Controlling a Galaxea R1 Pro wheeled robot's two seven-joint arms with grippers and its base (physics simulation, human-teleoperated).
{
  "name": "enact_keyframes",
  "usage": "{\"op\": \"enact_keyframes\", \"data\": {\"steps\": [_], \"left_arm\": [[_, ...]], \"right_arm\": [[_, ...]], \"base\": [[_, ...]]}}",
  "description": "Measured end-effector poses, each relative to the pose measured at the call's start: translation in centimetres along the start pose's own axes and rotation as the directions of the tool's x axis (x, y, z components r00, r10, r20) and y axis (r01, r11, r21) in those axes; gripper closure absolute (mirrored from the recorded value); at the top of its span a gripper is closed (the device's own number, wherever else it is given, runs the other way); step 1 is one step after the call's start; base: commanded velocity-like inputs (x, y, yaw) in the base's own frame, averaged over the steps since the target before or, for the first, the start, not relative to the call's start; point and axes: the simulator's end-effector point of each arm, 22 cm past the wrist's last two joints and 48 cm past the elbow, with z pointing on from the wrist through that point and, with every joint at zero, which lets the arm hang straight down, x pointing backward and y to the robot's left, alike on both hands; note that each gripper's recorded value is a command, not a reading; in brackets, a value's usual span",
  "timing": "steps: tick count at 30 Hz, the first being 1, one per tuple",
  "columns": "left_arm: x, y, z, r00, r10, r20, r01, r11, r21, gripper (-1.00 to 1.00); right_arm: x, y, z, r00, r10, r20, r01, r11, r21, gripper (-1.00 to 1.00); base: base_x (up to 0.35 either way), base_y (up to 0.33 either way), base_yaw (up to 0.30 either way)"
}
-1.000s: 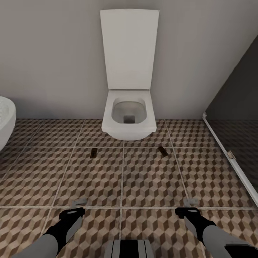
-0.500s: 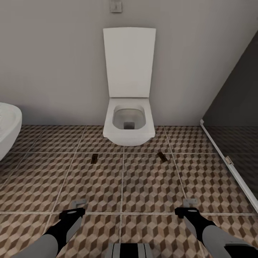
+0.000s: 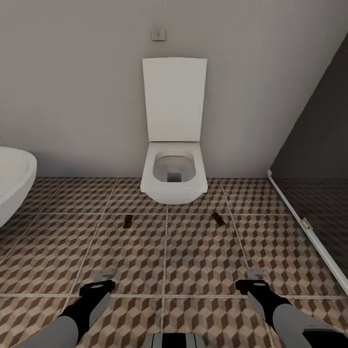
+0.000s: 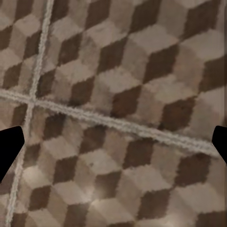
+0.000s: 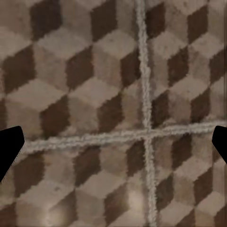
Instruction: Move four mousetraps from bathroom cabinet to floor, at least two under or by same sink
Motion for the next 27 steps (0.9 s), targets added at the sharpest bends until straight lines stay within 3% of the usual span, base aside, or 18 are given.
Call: {"op": "enact_keyframes", "data": {"steps": [27], "left_arm": [[-5.1,1.1,-3.5,0.994,-0.042,0.098,0.041,0.999,0.010,-1.00]], "right_arm": [[-5.3,-1.2,-3.7,0.994,0.029,0.109,-0.029,1.000,0.002,-1.00]], "base": [[0.000,0.000,0.000]]}}
